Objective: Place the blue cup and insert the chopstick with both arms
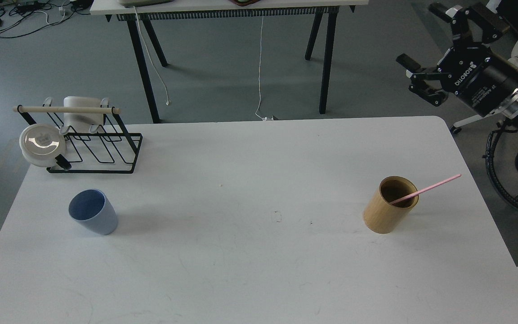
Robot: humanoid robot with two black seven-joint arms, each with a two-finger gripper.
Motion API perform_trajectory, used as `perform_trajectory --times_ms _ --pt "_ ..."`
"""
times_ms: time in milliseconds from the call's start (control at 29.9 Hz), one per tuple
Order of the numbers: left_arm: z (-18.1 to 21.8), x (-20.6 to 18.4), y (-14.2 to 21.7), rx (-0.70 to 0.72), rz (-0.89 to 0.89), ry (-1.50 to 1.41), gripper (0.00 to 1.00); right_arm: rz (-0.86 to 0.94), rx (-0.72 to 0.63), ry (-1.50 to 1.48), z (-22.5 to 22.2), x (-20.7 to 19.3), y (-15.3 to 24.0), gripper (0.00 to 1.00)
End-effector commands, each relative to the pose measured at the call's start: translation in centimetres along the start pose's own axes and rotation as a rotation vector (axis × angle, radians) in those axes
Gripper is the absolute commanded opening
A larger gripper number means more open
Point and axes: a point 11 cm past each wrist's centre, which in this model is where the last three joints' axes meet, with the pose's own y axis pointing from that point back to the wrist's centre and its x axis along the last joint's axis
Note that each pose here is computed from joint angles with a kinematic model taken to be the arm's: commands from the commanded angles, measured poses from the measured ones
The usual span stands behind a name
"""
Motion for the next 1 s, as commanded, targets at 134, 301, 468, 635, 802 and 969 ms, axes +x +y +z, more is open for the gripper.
perform_trajectory --times_ms 134,301,468,635,802,969 --pt "-1.5 -1.5 -0.1 0.106 -0.113 -0.16 1.0 0.004 0.0 0.002 -0.1 0.1 0.1 0.99" --pt "-1.8 -2.5 -0.4 0.149 -0.191 -0.275 1.0 0.003 0.0 0.001 0.0 0.1 0.1 0.99" --pt "-0.5 -4.5 -0.5 0.185 -0.34 -0.475 1.0 0.003 -0.001 0.0 0.1 0.1 0.1 0.99" --pt "-0.8 -7.1 -0.4 0.253 -0.531 -0.775 1.0 0.01 -0.001 -0.005 0.2 0.2 0.3 0.99" --pt "-2.2 -6.8 1.3 0.363 -0.625 -0.926 1.0 0.014 -0.006 -0.01 0.6 0.3 0.5 0.99" --pt "-5.5 -6.1 5.0 0.527 -0.743 -1.023 1.0 0.017 -0.012 -0.014 0.8 0.3 0.6 0.99"
